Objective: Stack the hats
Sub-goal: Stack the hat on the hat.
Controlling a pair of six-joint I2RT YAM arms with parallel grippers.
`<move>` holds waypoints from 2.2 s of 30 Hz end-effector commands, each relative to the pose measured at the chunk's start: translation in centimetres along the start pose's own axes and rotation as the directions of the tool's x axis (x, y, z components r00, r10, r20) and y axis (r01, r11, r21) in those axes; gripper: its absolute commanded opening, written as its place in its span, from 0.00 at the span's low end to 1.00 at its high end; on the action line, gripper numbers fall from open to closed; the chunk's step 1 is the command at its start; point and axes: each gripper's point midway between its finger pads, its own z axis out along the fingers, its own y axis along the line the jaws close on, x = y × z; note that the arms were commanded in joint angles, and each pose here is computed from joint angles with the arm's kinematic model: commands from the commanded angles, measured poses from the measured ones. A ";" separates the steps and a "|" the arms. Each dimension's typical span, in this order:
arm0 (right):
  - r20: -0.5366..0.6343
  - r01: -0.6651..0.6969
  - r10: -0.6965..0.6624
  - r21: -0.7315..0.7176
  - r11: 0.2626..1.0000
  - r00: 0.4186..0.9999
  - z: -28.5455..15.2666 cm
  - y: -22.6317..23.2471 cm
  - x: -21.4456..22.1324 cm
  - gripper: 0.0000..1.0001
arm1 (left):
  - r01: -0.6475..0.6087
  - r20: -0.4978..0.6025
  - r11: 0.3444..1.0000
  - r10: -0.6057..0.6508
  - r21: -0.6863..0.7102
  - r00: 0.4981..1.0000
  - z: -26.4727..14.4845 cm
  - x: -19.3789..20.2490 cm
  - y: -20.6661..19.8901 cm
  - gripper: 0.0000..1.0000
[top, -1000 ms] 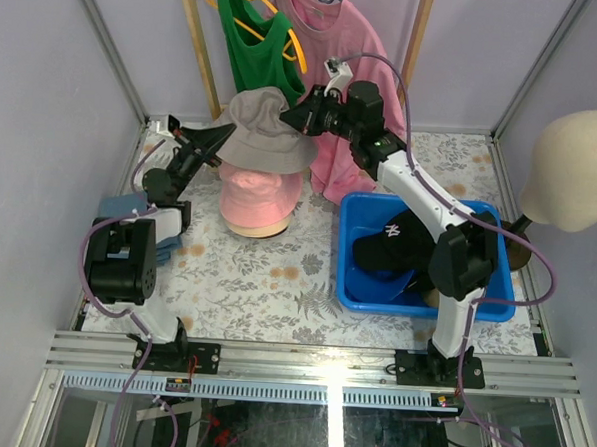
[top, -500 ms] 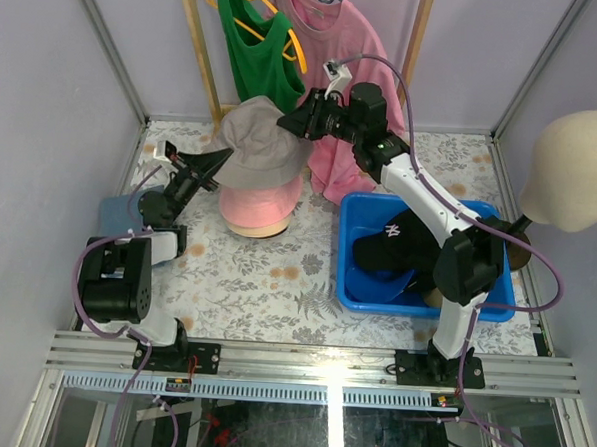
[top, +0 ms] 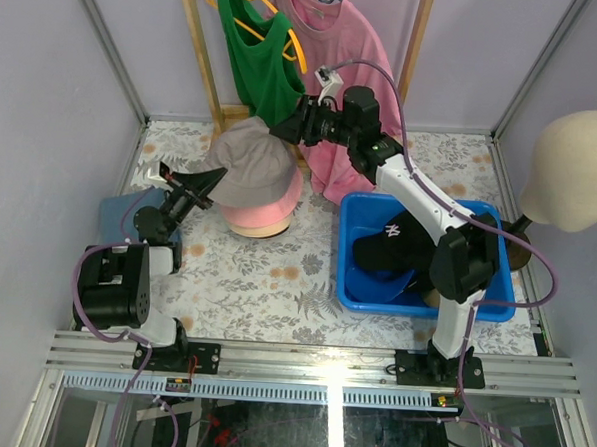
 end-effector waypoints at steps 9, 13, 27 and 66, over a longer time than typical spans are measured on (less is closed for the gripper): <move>0.030 0.014 -0.013 -0.033 0.999 0.999 -0.2 1.4 -1.4 0.57 | -0.087 -0.008 0.996 0.087 -0.014 0.996 -1.5 -0.2 1.7 0.02; 0.058 -0.014 0.016 -0.036 0.999 0.998 -0.6 1.1 -2.2 0.59 | -0.076 0.011 0.996 0.076 -0.043 0.997 -2.1 -0.9 2.6 0.03; 0.069 -0.075 0.074 0.002 0.997 0.995 -0.5 -1.1 -1.8 0.62 | -0.021 0.020 0.993 0.024 -0.118 1.000 -2.6 -1.8 5.5 0.38; 0.079 -0.255 0.247 0.128 0.958 0.966 -2.6 -8.2 1.7 0.65 | -0.035 0.244 0.994 0.060 -0.105 0.968 -4.8 -6.8 4.0 0.89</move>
